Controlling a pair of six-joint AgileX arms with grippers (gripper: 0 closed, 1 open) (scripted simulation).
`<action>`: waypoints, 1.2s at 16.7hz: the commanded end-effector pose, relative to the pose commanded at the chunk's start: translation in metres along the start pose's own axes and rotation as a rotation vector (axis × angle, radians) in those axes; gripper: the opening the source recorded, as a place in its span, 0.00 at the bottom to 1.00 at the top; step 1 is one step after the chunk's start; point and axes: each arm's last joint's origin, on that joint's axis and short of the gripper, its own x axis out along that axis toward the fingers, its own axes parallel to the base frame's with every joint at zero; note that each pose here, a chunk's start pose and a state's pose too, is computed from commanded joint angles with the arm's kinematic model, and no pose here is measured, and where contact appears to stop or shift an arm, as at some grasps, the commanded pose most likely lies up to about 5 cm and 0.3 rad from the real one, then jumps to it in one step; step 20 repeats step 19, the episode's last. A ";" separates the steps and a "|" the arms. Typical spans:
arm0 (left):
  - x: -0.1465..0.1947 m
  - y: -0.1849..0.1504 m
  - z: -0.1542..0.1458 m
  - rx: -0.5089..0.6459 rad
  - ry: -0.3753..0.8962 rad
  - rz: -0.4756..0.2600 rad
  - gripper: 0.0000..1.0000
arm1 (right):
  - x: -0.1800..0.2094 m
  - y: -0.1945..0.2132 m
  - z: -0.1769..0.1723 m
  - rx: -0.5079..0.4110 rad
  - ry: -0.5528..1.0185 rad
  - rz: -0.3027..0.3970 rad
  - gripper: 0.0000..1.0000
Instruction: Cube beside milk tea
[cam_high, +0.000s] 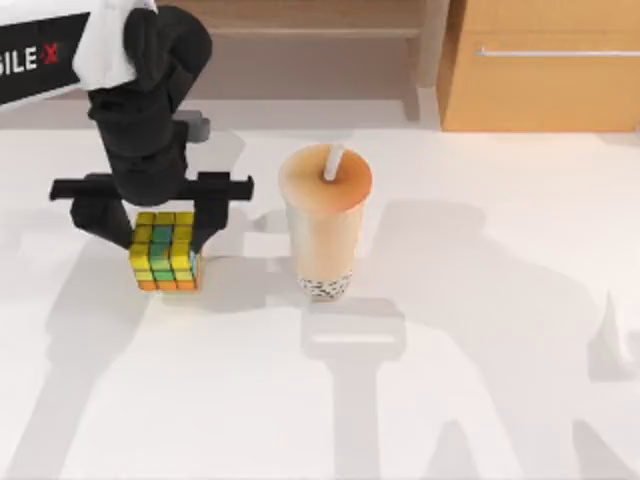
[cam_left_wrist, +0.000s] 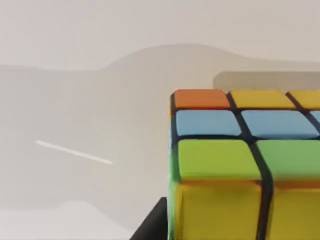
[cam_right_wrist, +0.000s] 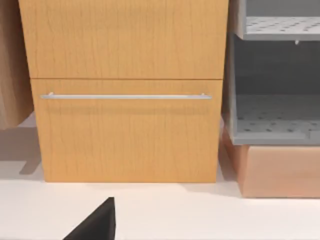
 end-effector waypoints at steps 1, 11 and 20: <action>0.000 0.000 0.000 0.000 0.000 0.000 0.08 | 0.000 0.000 0.000 0.000 0.000 0.000 1.00; 0.000 0.000 0.000 0.000 0.000 0.000 0.83 | 0.000 0.000 0.000 0.000 0.000 0.000 1.00; 0.000 0.000 0.000 0.000 0.000 0.000 1.00 | 0.000 0.000 0.000 0.000 0.000 0.000 1.00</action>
